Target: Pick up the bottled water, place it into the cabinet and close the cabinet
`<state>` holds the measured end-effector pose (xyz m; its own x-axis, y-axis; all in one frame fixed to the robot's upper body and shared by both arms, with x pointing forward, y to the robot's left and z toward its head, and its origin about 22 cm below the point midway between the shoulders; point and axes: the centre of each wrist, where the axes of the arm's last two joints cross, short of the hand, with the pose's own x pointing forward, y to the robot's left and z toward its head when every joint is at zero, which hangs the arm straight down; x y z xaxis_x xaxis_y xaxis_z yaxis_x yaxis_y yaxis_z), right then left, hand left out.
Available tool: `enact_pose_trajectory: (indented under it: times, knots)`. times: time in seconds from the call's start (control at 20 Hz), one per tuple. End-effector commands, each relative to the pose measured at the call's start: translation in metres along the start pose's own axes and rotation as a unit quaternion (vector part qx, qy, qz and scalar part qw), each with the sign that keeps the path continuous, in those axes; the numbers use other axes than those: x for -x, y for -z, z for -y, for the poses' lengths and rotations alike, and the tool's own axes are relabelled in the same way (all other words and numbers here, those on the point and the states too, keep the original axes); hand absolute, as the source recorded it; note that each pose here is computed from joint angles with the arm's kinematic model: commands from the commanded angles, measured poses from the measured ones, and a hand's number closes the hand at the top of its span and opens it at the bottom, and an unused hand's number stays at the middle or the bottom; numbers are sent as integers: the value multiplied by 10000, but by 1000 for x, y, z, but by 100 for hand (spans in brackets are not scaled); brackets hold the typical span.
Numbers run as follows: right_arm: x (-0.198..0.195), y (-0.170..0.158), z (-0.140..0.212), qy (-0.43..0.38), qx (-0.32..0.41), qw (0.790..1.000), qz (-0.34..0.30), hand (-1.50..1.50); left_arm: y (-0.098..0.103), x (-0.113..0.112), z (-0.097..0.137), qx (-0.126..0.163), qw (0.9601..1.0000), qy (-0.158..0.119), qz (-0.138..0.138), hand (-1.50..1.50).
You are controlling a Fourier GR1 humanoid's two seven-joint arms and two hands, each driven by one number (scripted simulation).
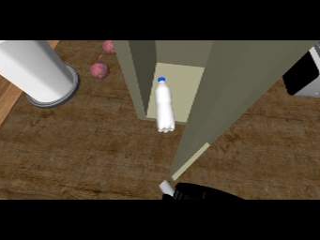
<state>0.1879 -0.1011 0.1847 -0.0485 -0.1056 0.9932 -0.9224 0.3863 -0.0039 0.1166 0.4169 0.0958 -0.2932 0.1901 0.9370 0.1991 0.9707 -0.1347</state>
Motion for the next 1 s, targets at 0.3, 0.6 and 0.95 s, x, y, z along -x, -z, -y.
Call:
enact_pose_trajectory:
  times: [0.3,0.6,0.95]
  knots:
    - [-53,107,0,288,-1174,9922,-305,150,-27,-16,-24,-110,9999,-48,93,-150]
    - [-38,123,40,1163,-737,9885,-630,150,-58,-29,-36,-408,9991,87,66,-150]
    - [-8,133,86,1510,-434,9845,-775,150,-62,-30,-23,-433,9990,-14,46,-150]
